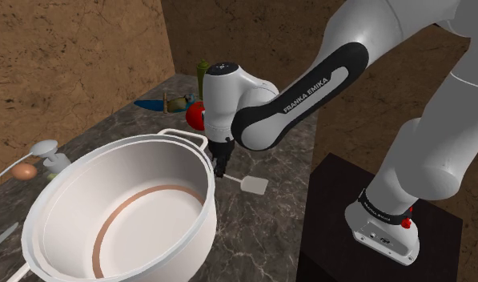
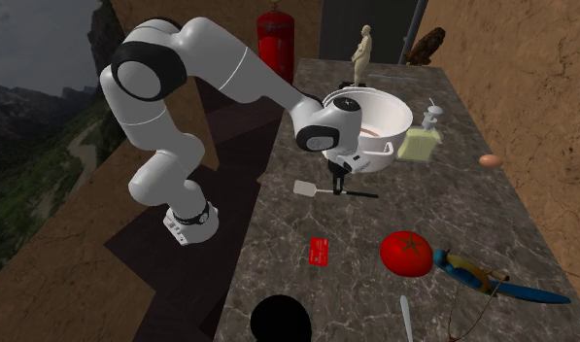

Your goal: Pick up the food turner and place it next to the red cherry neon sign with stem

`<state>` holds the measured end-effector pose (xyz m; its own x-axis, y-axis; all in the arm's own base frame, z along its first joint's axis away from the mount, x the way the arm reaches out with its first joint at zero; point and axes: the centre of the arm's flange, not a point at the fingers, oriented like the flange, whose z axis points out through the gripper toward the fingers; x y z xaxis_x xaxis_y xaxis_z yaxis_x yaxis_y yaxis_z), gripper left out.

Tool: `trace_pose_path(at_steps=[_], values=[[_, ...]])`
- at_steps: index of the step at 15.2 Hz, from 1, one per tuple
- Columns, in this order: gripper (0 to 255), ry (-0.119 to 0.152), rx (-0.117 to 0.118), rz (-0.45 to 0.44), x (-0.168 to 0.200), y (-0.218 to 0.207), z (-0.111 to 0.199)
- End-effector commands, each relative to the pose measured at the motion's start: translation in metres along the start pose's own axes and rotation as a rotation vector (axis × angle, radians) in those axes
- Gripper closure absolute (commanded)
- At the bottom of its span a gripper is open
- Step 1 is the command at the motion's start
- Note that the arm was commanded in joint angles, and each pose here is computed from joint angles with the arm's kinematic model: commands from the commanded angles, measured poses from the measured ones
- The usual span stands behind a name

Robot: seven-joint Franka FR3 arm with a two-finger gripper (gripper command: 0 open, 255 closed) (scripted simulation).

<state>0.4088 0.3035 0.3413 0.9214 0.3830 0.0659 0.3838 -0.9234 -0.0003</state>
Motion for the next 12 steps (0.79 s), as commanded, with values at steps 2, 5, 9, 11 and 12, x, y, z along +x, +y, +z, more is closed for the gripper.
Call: trace_pose_path(at_steps=[2,5,9,11,12], values=[[255,0.0,0.0,-0.001,0.001,-0.001,-0.013],[255,0.0,0.0,-0.001,0.002,-0.001,-0.029],[255,0.0,0.0,-0.001,0.003,-0.001,-0.05],[255,0.0,0.0,-0.001,0.004,-0.001,-0.06],[255,0.0,0.0,-0.001,0.004,-0.001,-0.066]])
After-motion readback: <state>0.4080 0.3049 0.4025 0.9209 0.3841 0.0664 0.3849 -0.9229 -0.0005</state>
